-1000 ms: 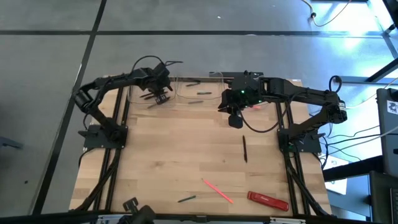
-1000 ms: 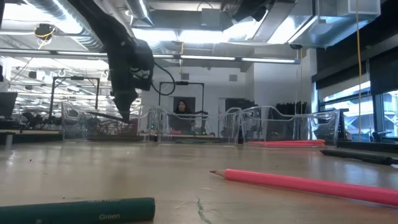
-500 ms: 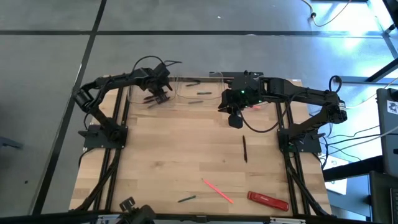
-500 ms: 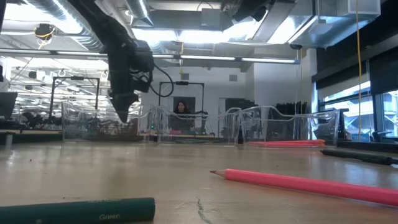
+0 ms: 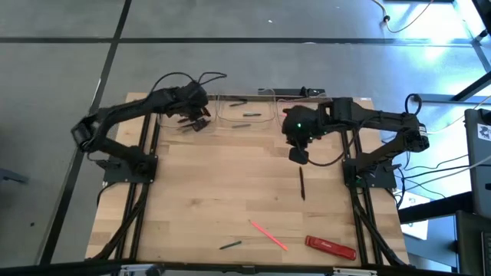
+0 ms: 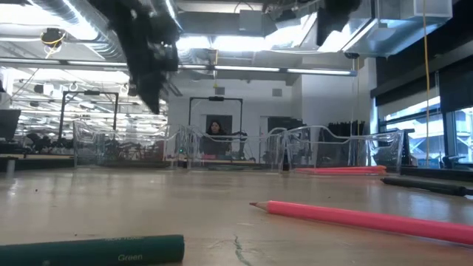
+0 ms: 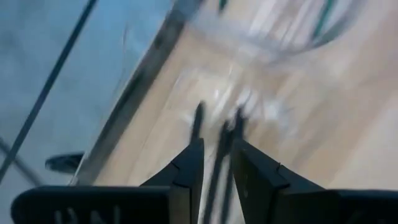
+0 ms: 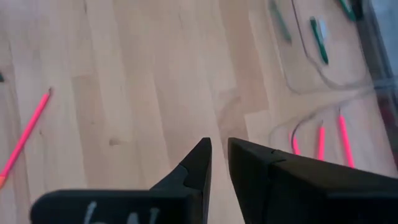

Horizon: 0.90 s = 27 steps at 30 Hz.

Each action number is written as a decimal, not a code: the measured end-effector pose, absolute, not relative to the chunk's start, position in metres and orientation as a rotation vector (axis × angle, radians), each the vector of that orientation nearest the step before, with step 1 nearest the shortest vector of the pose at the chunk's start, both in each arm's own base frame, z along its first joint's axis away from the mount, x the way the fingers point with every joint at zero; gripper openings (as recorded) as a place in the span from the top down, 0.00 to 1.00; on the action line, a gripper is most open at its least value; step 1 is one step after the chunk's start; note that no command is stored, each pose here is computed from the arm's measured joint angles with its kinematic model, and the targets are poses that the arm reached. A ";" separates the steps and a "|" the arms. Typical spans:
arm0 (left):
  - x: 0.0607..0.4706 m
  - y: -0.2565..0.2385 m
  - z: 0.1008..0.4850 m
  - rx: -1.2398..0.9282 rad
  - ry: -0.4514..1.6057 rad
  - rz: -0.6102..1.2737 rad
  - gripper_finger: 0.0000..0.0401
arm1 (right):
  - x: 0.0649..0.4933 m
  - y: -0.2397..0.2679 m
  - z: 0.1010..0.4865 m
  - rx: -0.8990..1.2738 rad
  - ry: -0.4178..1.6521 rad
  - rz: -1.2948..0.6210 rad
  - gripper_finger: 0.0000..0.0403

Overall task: Sort crayons/erasers/pens/pencils in bins
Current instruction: Put the pink pencil into the right transparent bin

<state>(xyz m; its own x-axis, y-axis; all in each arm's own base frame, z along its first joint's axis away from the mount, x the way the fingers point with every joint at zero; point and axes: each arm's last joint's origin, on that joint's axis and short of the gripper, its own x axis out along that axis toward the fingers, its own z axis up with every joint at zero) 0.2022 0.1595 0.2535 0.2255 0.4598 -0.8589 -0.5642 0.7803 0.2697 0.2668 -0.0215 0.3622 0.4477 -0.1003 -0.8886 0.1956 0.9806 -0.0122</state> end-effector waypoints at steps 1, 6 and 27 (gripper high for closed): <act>0.202 0.151 0.261 -0.108 1.102 0.692 0.81 | 0.266 -0.018 0.362 0.100 1.106 -0.194 0.86; 0.209 0.106 0.284 -0.155 0.941 0.443 0.81 | 0.265 0.000 0.357 0.102 1.116 -0.180 0.86; 0.240 -0.016 0.310 -0.276 0.661 0.114 0.81 | 0.252 0.103 0.287 0.022 1.234 0.343 0.86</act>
<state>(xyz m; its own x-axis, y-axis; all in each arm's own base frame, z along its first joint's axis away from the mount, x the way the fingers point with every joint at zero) 0.2404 -0.0155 0.3101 0.7847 0.0165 -0.6197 -0.1912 0.9574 -0.2166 0.2520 0.1028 0.2874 0.2860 0.2683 -0.9199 -0.2444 0.9487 0.2007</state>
